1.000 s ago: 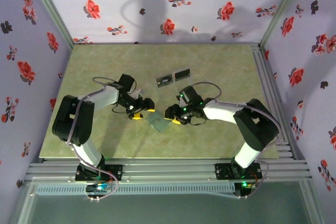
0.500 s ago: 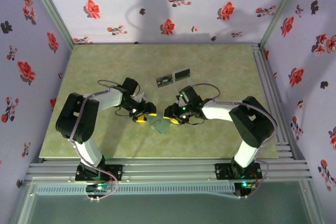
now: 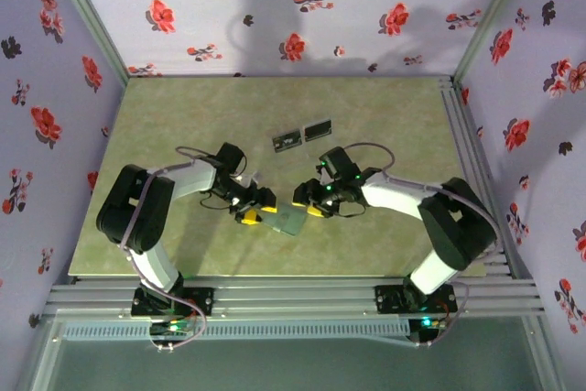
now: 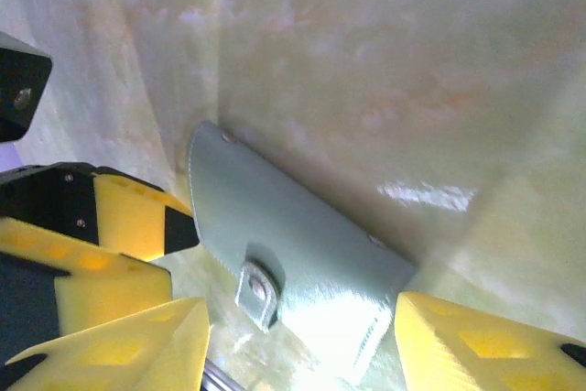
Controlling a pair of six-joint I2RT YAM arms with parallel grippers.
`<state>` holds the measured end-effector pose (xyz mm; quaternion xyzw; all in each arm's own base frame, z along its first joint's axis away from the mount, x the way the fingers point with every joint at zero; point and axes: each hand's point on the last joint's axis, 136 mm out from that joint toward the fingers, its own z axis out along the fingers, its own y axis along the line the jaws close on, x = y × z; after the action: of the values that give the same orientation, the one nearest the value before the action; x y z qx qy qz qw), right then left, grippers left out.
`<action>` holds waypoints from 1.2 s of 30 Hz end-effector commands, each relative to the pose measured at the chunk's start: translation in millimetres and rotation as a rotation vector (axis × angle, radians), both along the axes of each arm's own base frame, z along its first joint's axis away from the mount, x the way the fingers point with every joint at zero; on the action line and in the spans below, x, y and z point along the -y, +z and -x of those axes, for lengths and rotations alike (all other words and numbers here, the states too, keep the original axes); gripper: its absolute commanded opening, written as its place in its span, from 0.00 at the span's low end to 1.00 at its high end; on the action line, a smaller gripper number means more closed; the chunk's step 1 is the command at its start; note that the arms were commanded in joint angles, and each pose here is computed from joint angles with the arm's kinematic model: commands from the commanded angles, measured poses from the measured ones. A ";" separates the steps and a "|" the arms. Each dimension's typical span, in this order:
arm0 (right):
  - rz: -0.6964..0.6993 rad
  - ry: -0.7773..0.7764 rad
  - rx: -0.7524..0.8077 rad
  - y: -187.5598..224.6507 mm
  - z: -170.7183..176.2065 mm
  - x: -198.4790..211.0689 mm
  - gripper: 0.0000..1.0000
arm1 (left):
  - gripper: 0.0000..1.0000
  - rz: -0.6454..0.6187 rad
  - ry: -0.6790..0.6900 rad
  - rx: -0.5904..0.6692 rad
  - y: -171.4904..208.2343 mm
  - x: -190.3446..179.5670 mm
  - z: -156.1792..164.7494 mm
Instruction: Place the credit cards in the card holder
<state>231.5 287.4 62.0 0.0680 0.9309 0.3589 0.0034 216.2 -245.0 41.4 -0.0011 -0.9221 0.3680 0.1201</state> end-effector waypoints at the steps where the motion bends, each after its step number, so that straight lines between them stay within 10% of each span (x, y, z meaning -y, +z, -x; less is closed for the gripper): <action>1: 0.091 -0.020 -0.061 -13.8 20.1 26.3 0.56 | 0.69 0.041 -0.055 -0.021 10.6 10.2 4.0; 20: -0.039 -0.022 0.007 -24.4 -5.9 -1.0 0.33 | 0.70 0.049 -0.073 -0.065 4.1 24.0 35.9; 36: 0.093 0.343 0.182 -12.0 -14.8 -2.8 0.00 | 0.74 0.052 -0.030 0.101 61.8 7.7 4.8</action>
<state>254.5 302.6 49.0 -0.0431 0.9333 0.3551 0.0310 200.0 -265.4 84.2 -0.0311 -0.9099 0.3988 0.1100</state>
